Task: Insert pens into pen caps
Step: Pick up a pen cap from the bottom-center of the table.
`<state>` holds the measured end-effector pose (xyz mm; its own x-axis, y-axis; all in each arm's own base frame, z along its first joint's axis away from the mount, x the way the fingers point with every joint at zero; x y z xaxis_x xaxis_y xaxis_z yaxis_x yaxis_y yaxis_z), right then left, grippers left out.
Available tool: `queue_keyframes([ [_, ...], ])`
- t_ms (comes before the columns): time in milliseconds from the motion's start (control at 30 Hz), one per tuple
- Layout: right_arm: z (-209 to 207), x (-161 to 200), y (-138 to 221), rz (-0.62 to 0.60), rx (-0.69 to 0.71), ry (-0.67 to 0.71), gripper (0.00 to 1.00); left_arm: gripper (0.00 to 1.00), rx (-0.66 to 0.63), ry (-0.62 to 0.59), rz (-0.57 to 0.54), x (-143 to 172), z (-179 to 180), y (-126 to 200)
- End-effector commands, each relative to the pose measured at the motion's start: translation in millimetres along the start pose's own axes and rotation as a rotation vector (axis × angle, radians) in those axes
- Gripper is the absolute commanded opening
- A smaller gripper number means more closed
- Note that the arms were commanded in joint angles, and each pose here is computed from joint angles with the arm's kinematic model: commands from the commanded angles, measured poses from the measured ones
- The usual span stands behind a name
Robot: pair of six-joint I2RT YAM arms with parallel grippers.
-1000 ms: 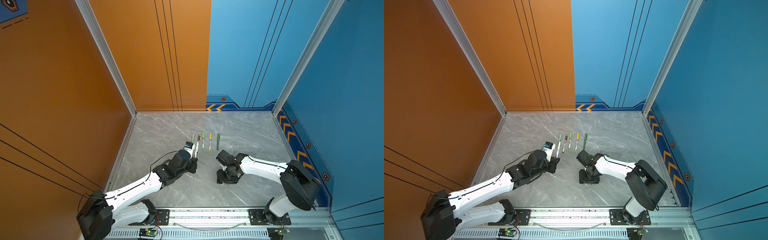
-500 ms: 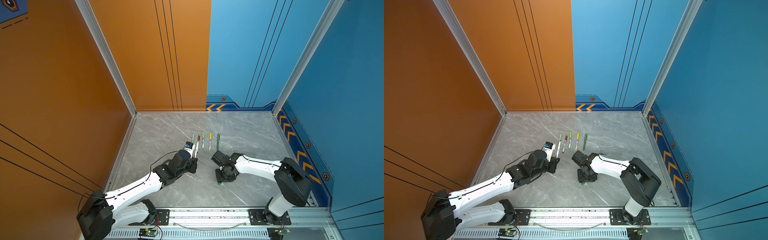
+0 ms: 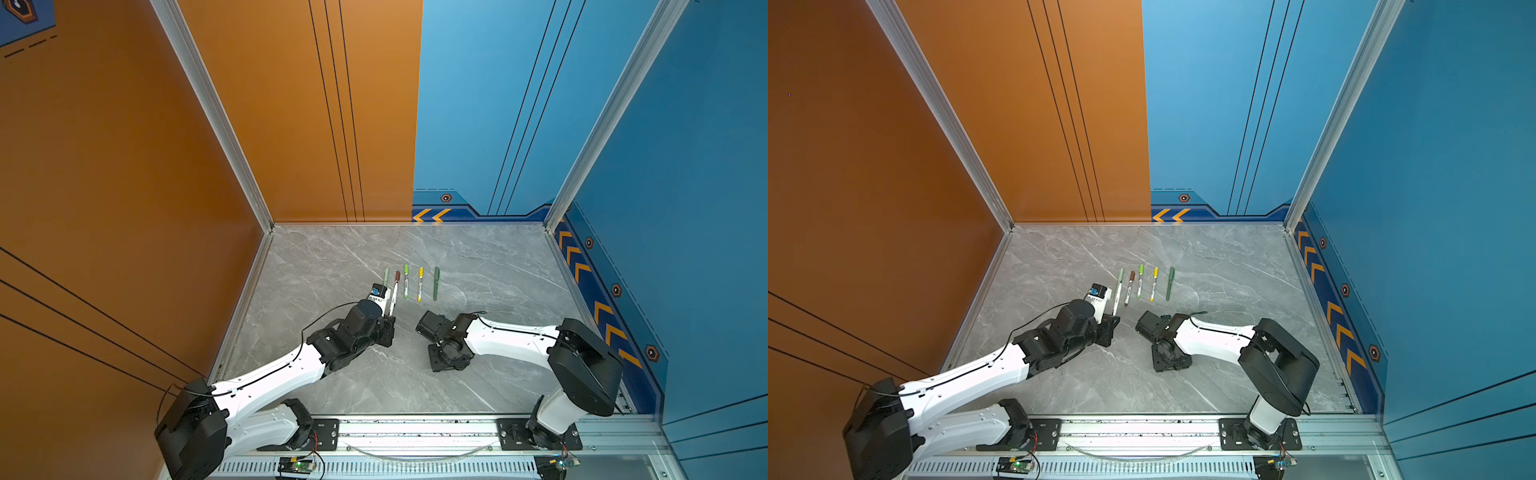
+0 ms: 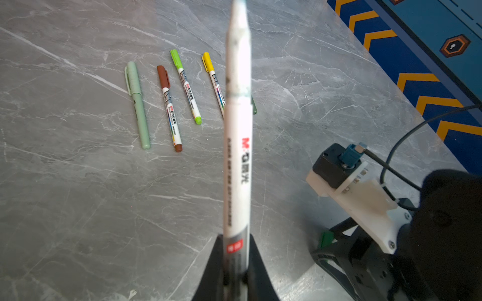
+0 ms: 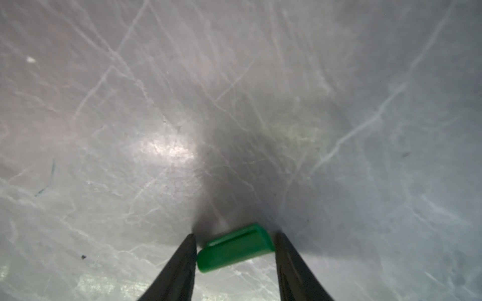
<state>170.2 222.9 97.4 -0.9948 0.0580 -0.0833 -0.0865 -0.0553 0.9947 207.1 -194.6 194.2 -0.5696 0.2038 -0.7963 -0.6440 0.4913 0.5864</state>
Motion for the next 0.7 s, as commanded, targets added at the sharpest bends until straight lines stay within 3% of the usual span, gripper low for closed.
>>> queue_keyframes([
  [0,-18,10,-7,0.026,0.104,-0.025,0.47,0.00,0.005,-0.006,-0.033,-10,0,4],
  [367,-29,9,-3,-0.014,0.143,-0.054,0.41,0.00,0.004,-0.005,-0.045,-12,0,7],
  [667,-32,15,0,-0.005,0.113,-0.086,0.54,0.00,0.004,-0.010,-0.036,-13,-2,5],
])
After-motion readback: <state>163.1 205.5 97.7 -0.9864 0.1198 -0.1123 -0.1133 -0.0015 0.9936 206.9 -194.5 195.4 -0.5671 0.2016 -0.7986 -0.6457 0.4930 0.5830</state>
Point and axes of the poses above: each gripper's point midway between its finger pads, its own y axis back along the fingers, its own z axis along the line the jaws close on, x = y × z, the point moved 8 cm from there along y, back along the fingers, and after that the axes turned 10 degrees about -y, right-handed, at the moved point
